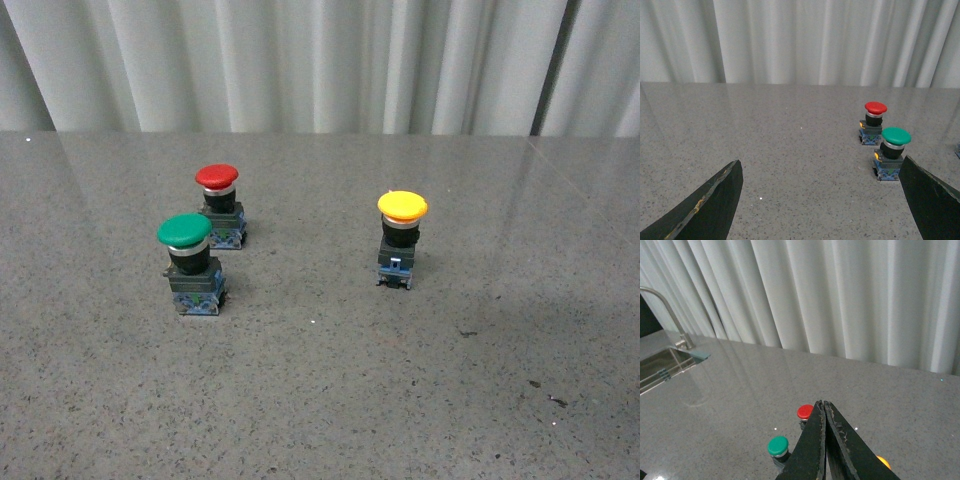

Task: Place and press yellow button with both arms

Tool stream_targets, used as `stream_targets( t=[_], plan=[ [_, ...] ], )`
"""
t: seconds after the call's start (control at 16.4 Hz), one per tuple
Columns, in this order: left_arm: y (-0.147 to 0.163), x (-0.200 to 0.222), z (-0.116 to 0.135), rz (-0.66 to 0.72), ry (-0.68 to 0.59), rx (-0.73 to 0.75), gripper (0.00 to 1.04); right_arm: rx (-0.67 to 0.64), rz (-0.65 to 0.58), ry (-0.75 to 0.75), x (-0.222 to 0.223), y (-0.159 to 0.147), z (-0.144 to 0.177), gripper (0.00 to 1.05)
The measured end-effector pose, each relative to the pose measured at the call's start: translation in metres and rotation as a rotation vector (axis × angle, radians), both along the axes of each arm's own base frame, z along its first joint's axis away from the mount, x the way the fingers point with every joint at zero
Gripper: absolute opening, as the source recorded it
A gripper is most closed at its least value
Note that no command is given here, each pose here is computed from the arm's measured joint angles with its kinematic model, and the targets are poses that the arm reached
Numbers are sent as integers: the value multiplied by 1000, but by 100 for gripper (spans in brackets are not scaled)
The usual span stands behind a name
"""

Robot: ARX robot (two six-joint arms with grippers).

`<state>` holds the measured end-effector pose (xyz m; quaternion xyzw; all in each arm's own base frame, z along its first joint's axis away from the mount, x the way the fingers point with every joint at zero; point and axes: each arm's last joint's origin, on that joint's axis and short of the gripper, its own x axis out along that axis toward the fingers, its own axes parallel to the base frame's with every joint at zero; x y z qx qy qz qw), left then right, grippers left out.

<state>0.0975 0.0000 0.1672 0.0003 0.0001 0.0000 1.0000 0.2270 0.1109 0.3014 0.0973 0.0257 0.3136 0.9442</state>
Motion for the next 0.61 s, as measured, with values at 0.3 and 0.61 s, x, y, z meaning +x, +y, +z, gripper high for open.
stream_targets(
  t=[0.3,0.61],
  plan=[
    [0,0,0,0,0,0,98,55,-49,-43,-56,-40,3,2],
    [0,0,0,0,0,0,98,-173,-635,-49,-92,-85,-56,2]
  ],
)
